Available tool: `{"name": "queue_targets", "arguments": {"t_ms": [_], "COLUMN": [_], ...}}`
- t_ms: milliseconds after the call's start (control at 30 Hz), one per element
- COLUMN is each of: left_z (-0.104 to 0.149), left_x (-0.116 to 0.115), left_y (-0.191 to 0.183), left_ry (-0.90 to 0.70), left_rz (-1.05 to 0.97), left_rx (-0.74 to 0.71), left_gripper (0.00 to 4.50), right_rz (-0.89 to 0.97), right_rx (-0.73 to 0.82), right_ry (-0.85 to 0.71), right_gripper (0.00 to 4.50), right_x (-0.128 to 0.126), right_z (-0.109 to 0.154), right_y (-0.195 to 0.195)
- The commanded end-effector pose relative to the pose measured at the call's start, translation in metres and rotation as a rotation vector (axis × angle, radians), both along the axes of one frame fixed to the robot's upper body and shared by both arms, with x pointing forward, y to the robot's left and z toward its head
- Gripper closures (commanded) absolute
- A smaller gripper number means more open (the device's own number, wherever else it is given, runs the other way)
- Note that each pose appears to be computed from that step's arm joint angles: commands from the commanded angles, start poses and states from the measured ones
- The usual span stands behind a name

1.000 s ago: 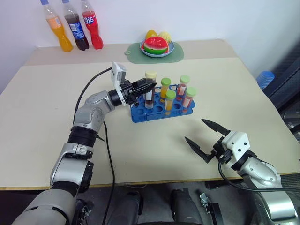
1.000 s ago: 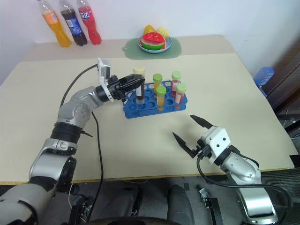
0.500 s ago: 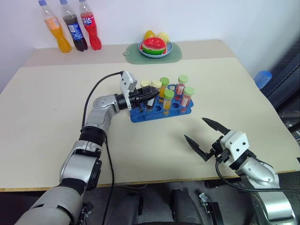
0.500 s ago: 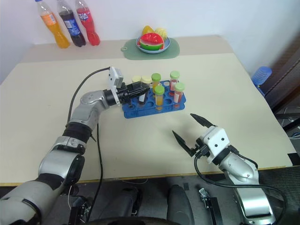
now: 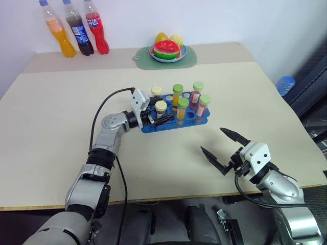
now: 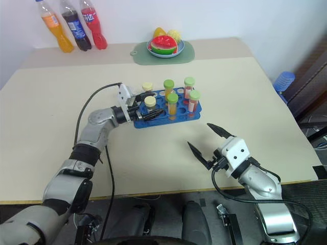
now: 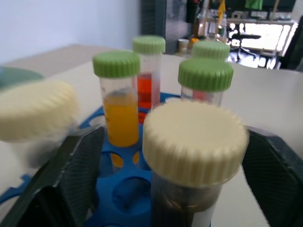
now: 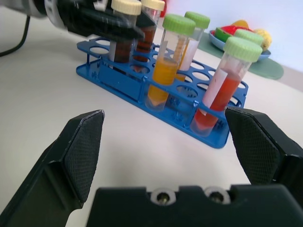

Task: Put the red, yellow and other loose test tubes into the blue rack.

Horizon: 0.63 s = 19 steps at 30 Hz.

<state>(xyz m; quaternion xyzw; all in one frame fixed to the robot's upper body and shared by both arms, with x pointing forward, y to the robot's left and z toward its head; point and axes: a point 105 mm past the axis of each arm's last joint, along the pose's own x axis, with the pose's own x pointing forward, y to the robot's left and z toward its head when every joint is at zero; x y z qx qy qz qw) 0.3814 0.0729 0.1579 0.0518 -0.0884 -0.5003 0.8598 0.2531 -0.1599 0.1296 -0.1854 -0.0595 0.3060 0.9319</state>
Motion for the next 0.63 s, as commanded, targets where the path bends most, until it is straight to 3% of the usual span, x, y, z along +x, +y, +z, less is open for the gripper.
{"name": "queue_targets", "arguments": {"t_ms": [33, 233, 500, 633], "left_z": [0.021, 0.019, -0.017, -0.02], "left_x": [-0.016, -0.057, -0.118, -0.135], "left_y": [0.018, 0.056, 0.114, 0.116], "left_ry": [-0.062, -0.014, 0.109, 0.176], "left_rz": [0.016, 0.035, 0.093, 0.08], "left_rx": [-0.062, -0.038, 0.148, 0.142], "left_gripper": [0.02, 0.02, 0.02, 0.02], "right_rz": [0.014, -0.014, -0.129, -0.148], "right_rx": [0.018, 0.029, 0.027, 0.026], "right_ry": [-0.022, 0.023, 0.094, 0.118], "right_gripper": [0.0, 0.0, 0.0, 0.0], "right_x": [-0.001, -0.003, -0.019, -0.026], "right_z": [0.008, 0.003, -0.006, -0.01], "right_y": [0.002, -0.012, -0.053, -0.063]}}
